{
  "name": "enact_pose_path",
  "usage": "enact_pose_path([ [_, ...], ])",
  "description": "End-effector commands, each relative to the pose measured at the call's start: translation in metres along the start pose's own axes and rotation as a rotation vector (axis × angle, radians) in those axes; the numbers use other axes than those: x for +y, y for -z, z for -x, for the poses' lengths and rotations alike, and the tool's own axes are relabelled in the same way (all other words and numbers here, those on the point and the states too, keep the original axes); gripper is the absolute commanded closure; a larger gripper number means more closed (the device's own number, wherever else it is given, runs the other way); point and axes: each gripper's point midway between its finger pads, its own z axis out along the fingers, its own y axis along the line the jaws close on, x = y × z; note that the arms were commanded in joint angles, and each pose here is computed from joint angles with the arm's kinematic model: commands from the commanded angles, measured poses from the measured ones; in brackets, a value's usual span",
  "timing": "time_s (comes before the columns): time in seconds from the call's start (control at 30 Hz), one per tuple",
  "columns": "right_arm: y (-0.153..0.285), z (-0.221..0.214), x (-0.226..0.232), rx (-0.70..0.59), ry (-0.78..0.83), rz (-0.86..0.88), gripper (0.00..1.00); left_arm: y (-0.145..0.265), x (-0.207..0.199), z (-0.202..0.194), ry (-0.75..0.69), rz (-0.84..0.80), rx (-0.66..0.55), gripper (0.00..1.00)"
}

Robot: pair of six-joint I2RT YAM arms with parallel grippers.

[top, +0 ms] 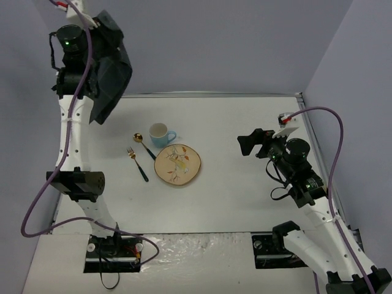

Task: Set the dinner table for one person

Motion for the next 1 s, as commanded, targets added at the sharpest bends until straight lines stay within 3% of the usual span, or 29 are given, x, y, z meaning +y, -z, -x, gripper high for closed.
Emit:
enact_pose_path([
  [0.0,0.019,0.053,0.003,-0.168,-0.001,-0.042,0.00,0.018,-0.127,0.006,0.012,-0.305,-0.011,1.00],
  [0.17,0.047,0.074,-0.016,-0.273,-0.037,-0.171,0.00,0.036,-0.218,-0.006,0.056,-0.533,0.009,1.00],
  [0.4,0.095,0.093,-0.033,-0.398,-0.054,-0.277,0.00,0.042,-0.283,-0.071,0.148,-0.741,0.139,1.00],
  [0.5,0.106,0.091,-0.044,-0.414,-0.054,-0.334,0.00,0.015,-0.276,-0.144,0.238,-0.712,0.249,1.00],
  [0.53,0.107,0.091,-0.044,-0.416,-0.054,-0.334,0.00,0.015,-0.281,-0.137,0.253,-0.732,0.216,1.00],
  [0.6,0.105,0.082,-0.054,-0.391,-0.055,-0.382,0.00,-0.011,-0.268,-0.220,0.327,-0.682,0.341,1.00],
  [0.73,0.086,0.060,-0.064,-0.306,-0.064,-0.427,0.00,-0.036,-0.251,-0.348,0.365,-0.644,0.561,1.00],
  [0.87,0.058,0.034,-0.074,-0.197,-0.078,-0.470,0.00,-0.056,-0.201,-0.441,0.205,-0.499,0.672,1.00],
  [0.97,0.035,0.015,-0.085,-0.112,-0.085,-0.524,0.00,-0.059,-0.169,-0.462,0.033,-0.405,0.709,0.97],
])
